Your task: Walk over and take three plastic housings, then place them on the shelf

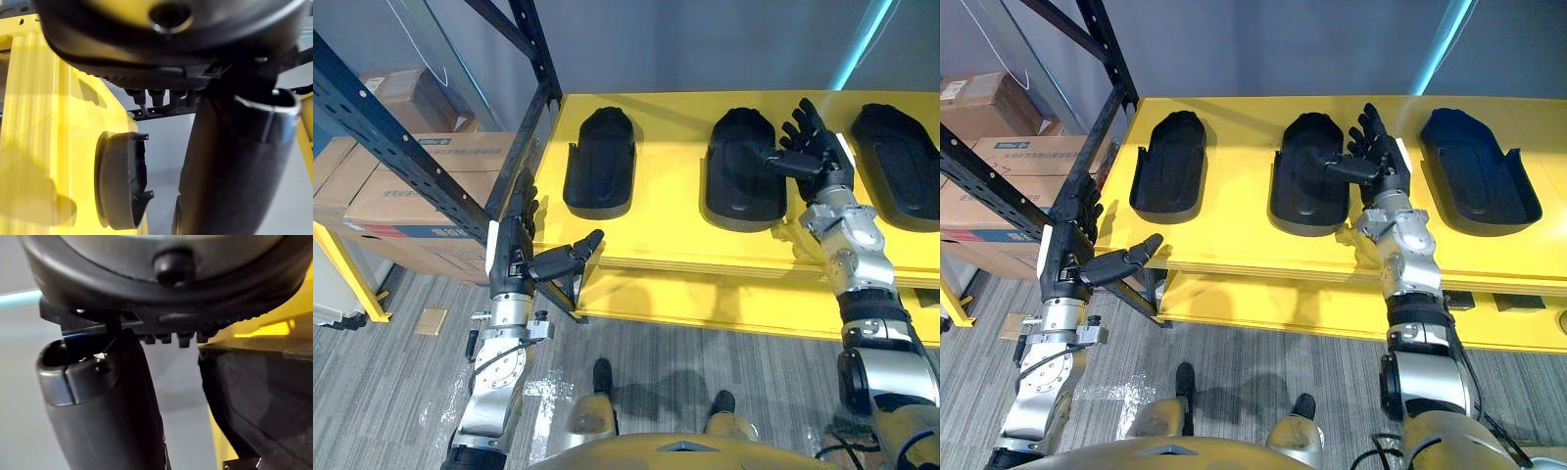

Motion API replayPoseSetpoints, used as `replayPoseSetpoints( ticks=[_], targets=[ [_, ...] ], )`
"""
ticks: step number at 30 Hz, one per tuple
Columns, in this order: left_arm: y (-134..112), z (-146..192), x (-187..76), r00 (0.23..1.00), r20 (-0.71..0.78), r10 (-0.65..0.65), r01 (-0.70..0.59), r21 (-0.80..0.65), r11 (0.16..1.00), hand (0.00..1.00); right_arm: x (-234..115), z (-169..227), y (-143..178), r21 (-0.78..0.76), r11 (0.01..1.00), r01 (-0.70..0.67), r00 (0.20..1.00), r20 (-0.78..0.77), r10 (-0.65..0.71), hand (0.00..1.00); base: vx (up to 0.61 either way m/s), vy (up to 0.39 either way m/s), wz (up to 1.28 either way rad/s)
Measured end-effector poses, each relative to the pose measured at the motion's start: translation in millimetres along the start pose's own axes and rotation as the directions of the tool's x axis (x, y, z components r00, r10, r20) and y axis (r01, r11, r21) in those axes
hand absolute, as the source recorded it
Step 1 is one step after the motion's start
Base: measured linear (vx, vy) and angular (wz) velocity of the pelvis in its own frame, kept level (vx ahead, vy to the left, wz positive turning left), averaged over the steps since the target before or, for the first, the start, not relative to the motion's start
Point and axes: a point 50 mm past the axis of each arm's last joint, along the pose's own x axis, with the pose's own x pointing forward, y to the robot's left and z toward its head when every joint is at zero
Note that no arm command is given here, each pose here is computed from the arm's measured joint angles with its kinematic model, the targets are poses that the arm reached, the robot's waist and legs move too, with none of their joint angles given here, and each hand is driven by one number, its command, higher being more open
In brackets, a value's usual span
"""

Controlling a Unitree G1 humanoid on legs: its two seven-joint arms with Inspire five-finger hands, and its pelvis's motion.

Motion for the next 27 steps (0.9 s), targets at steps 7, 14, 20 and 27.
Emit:
replayPoseSetpoints(
  ticks=[7,14,20,27],
  targets=[
    [1,0,0,1.0,-0.001,-0.008,0.008,0.004,1.0,1.0,7,0,-7,-0.035,0.999,0.013,0.999,-0.045,-0.015,1.0,-0.01,0.0,0.0],
    [2,-5,-1,1.0,-0.023,0.004,-0.004,0.004,1.0,1.0,16,17,-19,-0.065,0.998,0.028,0.999,-0.034,-0.03,1.0,0.0,0.0,0.0],
    [3,-5,-1,1.0,-0.024,0.01,-0.01,-0.003,1.0,1.0,20,16,-20,-0.051,0.998,0.025,0.998,-0.054,-0.028,1.0,0.0,-0.003,0.06],
    [3,-5,-1,0.999,-0.025,0.022,-0.022,-0.005,1.0,1.0,29,33,-20,-0.088,0.996,-0.01,0.999,-0.047,0.006,1.0,0.0,-0.003,0.02]
  ],
)
